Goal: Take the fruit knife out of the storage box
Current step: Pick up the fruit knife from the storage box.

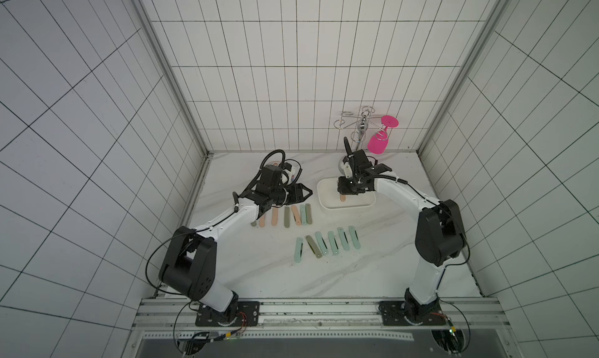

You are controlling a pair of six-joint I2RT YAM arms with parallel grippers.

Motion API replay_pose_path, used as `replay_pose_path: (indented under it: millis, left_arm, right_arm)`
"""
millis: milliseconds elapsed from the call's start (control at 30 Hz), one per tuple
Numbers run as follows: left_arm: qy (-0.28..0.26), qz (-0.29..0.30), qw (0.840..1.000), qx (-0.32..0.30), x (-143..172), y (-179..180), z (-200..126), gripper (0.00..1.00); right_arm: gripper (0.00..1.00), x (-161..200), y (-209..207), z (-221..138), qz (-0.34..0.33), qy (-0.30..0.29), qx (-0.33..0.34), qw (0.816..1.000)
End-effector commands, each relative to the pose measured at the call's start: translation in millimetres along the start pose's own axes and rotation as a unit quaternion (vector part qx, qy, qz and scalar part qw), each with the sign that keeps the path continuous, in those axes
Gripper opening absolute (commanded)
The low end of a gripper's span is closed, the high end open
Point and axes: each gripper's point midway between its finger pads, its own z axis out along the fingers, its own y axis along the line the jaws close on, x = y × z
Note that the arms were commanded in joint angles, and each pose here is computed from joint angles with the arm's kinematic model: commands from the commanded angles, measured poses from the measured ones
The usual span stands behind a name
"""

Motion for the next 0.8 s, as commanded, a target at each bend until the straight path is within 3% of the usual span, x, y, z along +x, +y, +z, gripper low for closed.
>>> replay_pose_path:
  millis: [0, 367, 767]
  left_arm:
    - [-0.017, -0.006, 0.998, 0.054, -17, -24, 5, 0.58]
    - [-0.013, -0.047, 0.995, 0.089, -18, -28, 23, 0.58]
    - [-0.003, -0.068, 0.994, 0.083, -12, -16, 35, 0.58]
  right_arm:
    - [0.01, 20, 23, -13, -0.029, 0.015, -0.032, 0.999]
    - [0.01, 37, 79, -30, -0.083, 0.015, -0.091, 0.992]
    - [0.02, 38, 104, -36, -0.099, 0.013, -0.121, 0.988]
